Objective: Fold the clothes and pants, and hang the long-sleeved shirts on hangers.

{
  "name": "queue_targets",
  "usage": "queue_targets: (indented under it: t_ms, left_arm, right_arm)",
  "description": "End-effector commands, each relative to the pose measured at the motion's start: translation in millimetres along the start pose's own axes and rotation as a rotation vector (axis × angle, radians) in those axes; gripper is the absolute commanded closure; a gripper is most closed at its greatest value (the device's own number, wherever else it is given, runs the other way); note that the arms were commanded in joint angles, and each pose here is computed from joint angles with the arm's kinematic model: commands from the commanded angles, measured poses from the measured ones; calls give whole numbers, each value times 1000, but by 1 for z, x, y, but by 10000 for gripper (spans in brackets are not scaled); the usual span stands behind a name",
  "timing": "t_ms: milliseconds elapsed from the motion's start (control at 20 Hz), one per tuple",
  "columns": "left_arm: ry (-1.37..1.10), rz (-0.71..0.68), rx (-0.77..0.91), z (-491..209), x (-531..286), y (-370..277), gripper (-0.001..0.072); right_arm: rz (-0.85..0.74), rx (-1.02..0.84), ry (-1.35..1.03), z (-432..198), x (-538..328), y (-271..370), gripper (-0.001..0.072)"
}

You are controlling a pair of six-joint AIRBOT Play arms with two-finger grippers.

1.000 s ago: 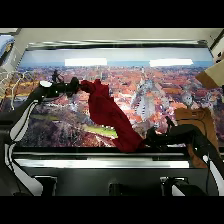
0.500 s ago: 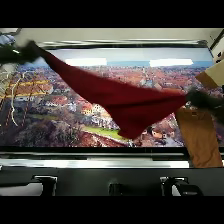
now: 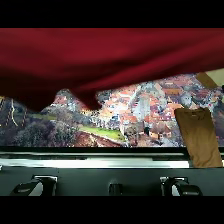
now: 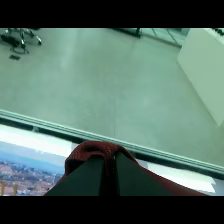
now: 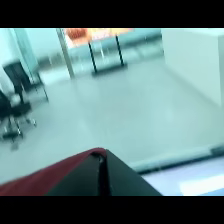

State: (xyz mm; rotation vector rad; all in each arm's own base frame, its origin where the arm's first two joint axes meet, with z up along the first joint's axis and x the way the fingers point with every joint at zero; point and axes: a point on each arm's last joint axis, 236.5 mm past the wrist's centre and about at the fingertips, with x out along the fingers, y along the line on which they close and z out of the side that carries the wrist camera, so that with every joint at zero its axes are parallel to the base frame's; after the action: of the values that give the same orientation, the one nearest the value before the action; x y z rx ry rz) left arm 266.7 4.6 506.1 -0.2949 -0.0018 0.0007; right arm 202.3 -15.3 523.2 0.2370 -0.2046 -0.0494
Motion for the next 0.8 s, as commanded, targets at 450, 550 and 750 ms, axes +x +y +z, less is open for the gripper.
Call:
queue_targets:
  t_ms: [450, 550, 750]
  left_arm:
    - [911, 96, -214, -315, 133, 55, 690]
    - [997, 135, -261, -401, 170, 72, 690]
    - [1087, 177, -443, -531, 223, 83, 688]
  right_arm:
    - [-249, 240, 1044, -348, 172, -53, 685]
    - [-302, 259, 1194, -437, 195, -72, 685]
    - [-350, 435, 1358, -578, 214, -80, 684]
